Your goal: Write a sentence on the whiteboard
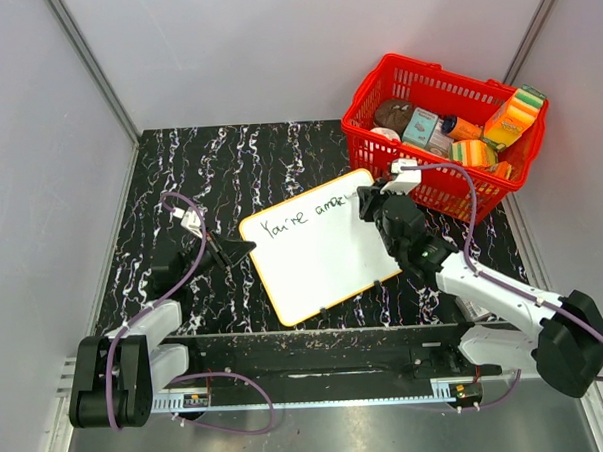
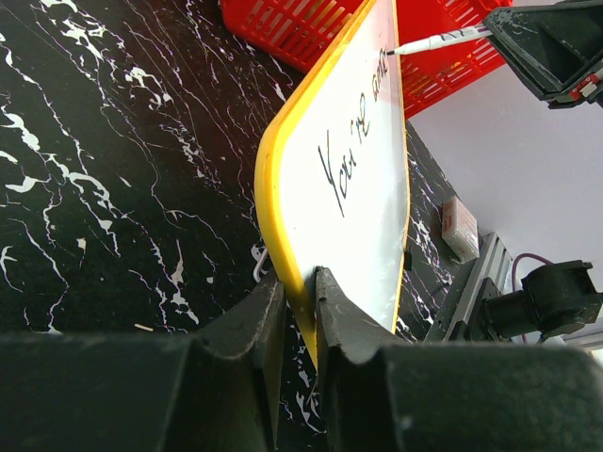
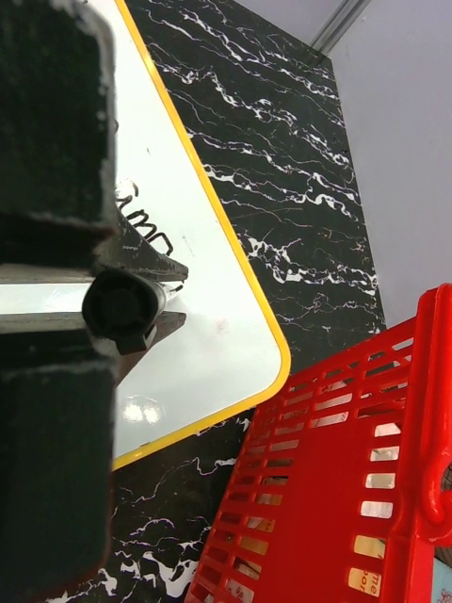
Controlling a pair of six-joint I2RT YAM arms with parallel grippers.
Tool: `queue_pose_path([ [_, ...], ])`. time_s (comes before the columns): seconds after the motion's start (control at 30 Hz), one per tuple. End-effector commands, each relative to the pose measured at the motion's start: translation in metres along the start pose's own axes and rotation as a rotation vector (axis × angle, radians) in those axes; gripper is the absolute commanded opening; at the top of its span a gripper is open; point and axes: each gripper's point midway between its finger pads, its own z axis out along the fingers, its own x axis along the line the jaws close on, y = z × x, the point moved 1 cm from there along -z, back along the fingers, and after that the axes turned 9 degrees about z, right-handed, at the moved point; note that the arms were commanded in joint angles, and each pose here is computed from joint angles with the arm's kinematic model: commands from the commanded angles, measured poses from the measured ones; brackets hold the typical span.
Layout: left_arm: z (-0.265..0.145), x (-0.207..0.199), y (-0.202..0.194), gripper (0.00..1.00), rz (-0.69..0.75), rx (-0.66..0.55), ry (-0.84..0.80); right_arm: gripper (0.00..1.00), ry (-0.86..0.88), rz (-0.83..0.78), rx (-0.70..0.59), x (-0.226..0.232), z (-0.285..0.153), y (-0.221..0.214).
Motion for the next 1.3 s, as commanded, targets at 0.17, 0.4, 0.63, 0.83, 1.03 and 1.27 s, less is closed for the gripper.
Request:
queue_pose_path([
  [0.17, -0.001, -0.002, 0.001, 0.00, 0.097, -0.014, -0.016, 0.00, 0.001, 0.028, 0.008, -0.008, -0.008, -0.003],
  [0.4, -0.001, -0.001, 0.001, 0.00, 0.097, -0.015, -0.015, 0.00, 0.021, 0.050, -0.040, 0.000, -0.011, 0.015],
  [0.63, -0.001, -0.001, 0.001, 0.00, 0.097, -0.015, -0.015, 0.00, 0.044, 0.061, -0.095, 0.013, -0.006, 0.036],
  [0.83, -0.001, -0.001, 0.001, 0.00, 0.097, -0.014, -0.015, 0.00, 0.036, 0.053, -0.106, 0.020, 0.004, 0.040],
  [1.03, -0.001, -0.001, 0.000, 0.00, 0.097, -0.014, -0.015, 0.00, 0.027, 0.041, -0.099, 0.020, 0.012, 0.035],
  [1.27, -0.001, -0.001, 0.002, 0.00, 0.098, -0.016, -0.014, 0.00, 0.004, 0.031, -0.070, 0.013, 0.013, 0.023],
])
